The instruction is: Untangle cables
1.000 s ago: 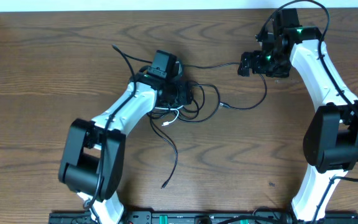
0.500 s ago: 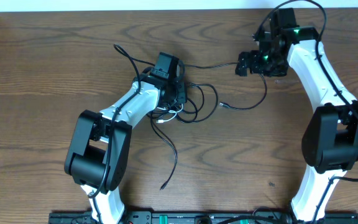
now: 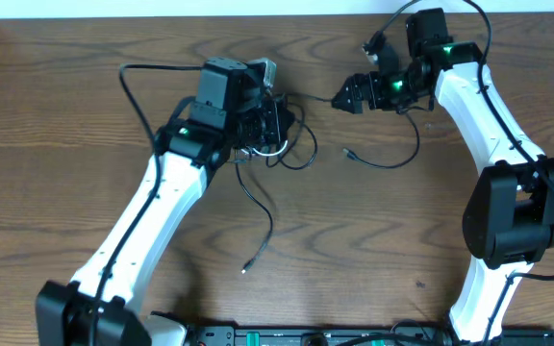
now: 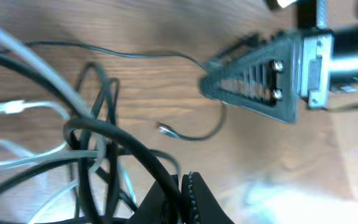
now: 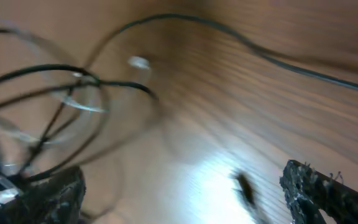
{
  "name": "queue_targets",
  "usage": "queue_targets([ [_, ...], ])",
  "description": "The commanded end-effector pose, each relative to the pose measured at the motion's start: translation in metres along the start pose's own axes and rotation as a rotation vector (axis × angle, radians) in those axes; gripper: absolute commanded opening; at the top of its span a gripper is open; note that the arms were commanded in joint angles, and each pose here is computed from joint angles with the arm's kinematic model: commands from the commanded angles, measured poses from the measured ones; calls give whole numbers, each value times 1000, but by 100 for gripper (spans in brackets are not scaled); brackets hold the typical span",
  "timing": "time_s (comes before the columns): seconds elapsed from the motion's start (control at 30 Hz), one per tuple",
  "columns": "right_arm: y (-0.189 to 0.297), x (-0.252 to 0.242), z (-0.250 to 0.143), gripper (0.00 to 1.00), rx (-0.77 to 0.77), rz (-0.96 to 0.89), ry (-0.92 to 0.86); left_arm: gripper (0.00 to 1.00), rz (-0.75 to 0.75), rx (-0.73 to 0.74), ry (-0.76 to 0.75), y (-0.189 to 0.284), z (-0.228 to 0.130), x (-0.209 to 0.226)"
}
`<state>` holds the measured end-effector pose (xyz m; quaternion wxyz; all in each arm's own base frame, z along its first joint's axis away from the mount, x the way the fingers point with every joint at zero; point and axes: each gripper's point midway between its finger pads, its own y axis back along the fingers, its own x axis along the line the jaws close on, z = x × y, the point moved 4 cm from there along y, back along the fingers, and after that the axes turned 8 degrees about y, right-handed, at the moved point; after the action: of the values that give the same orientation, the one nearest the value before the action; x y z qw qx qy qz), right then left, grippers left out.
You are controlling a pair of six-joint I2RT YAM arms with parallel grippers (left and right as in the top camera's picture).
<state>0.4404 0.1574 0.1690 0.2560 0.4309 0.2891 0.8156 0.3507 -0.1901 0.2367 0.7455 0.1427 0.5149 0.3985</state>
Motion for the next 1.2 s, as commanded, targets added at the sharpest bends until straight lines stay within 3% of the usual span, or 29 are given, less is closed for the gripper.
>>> queue_targets([
  [0.0, 20, 40, 16, 98, -126, 382, 88, 7, -131, 98, -4, -1, -10, -13],
  [0.17, 28, 52, 21, 95, -163, 489, 108, 8, -217, 114, 19, 7, -3, -14],
  [0.53, -25, 78, 11, 90, -17, 317, 63, 7, -265, 94, 96, 17, 10, -9],
  [0.8, -52, 79, 13, 58, 9, 111, -94, 7, -265, 94, 103, 17, 10, -9],
  [1.17, -70, 79, -4, 55, 62, 89, -144, 7, -265, 94, 103, 17, 10, -9],
])
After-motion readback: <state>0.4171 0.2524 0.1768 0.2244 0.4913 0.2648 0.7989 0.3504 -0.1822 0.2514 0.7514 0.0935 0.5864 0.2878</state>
